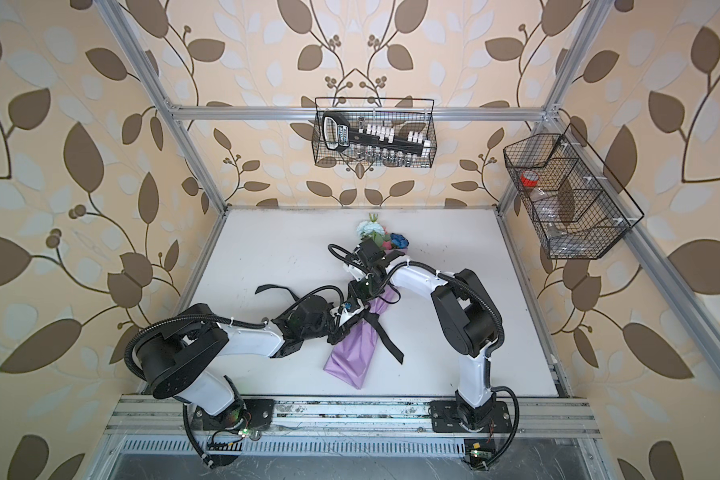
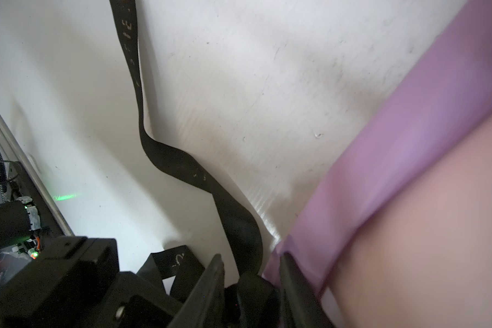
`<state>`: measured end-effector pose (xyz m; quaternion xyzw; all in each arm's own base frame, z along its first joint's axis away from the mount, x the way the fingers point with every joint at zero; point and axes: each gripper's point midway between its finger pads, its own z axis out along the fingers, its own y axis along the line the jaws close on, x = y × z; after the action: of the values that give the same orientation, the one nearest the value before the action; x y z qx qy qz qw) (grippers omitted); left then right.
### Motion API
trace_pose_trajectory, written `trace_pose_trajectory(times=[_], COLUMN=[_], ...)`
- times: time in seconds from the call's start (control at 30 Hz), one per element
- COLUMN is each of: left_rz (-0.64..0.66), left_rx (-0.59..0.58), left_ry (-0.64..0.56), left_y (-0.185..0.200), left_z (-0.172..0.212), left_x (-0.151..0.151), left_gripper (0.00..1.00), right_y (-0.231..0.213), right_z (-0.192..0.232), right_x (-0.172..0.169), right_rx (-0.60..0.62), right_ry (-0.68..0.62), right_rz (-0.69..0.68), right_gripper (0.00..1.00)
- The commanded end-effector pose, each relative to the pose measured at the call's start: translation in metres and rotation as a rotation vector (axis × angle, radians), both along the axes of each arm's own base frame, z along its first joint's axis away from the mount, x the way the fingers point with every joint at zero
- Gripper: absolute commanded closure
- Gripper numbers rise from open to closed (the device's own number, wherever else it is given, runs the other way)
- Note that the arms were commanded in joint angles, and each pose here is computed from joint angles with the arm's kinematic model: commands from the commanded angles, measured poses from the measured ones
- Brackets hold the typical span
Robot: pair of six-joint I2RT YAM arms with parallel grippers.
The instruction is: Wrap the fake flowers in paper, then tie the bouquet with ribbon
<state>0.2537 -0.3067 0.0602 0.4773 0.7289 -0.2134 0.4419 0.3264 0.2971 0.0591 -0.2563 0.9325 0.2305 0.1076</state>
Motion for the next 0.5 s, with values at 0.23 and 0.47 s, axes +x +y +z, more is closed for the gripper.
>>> trace_pose_trajectory(times=[0.23, 0.47], left_rz=[-0.029, -0.024], left_rx=[-0.016, -0.018], left_ry=[-0.016, -0.017], left_y=[-0.011, -0.013], left_z=[0.009, 0.01], left_x=[0.002, 0.004], left_gripper=[1.0, 1.0], right_y=[-0.007, -0.003], right_z=[-0.003, -0.008], right_x=[-0.011, -0.023], right_rx=[-0.059, -0.044], right_ry=[0.001, 0.039], right_rz=[0.025, 0.058], right_gripper=[0.64, 0.7])
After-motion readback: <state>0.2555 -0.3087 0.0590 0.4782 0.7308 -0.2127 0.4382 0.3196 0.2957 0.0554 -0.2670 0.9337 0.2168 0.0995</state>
